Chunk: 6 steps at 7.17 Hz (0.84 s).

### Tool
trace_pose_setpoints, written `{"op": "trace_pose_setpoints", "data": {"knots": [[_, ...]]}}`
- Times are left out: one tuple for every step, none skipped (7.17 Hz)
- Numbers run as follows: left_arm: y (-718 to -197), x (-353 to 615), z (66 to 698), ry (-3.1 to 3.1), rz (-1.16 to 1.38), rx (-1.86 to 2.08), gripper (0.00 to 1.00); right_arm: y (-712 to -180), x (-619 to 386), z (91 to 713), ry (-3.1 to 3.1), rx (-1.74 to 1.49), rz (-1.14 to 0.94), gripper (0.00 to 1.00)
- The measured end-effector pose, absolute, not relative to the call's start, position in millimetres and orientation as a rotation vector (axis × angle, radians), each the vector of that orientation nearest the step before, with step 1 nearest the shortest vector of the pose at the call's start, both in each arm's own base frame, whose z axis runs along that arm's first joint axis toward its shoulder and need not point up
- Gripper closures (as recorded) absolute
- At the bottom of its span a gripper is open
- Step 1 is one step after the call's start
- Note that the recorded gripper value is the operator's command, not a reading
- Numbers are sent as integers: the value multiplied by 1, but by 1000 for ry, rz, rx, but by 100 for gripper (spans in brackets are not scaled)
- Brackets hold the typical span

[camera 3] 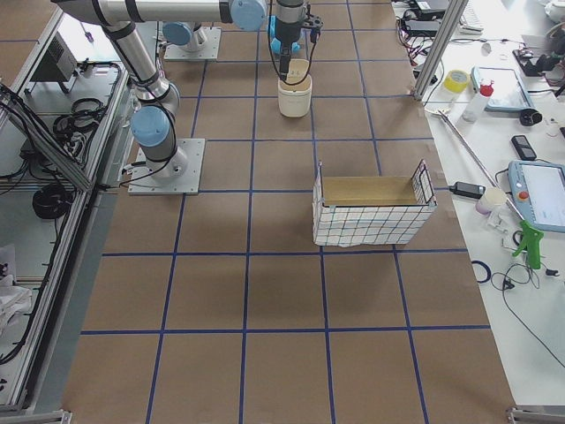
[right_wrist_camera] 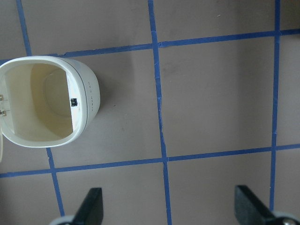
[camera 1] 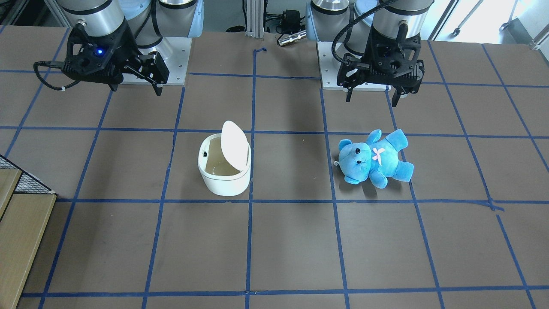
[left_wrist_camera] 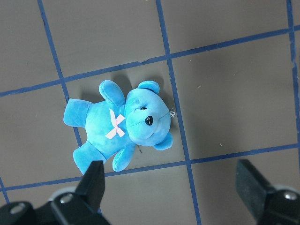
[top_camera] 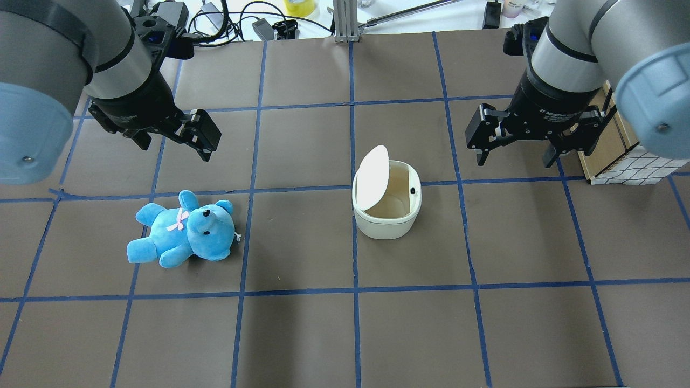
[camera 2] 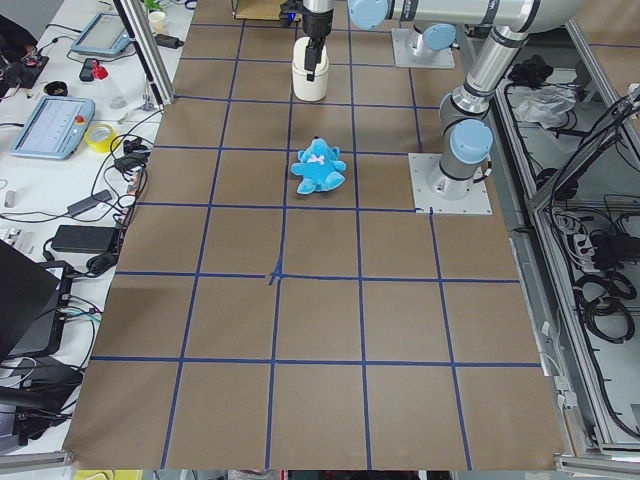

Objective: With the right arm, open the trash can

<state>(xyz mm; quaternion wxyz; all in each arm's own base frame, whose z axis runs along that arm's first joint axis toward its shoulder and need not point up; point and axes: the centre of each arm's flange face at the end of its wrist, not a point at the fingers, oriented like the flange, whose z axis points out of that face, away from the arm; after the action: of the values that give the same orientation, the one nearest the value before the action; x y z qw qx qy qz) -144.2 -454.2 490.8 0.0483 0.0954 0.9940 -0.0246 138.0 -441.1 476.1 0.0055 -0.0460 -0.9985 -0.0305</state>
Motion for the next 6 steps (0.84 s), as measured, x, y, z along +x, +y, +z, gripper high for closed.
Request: {"op": "trace_pose_setpoints", "data": {"knots": [[-454,-144,491,3030,-75,291,0,-441,138,476,-3125,-149,-100,0],[-454,-144,491,3030,-75,291,0,-441,138,476,-3125,-153,-104,0],[-454,-144,491,3030,-75,291,0,-440,137,475,-3124,-156,-109,0],[-454,-144,491,3030,-75,291,0,-440,137,474,-3124,-158,-113,0],[-454,-144,491,3030,-75,291,0,-441,138,474,-3123,-158,-116,0],[-454,-144,491,3030,-75,291,0,-441,138,473,-3123,-157,-119,0]]}}
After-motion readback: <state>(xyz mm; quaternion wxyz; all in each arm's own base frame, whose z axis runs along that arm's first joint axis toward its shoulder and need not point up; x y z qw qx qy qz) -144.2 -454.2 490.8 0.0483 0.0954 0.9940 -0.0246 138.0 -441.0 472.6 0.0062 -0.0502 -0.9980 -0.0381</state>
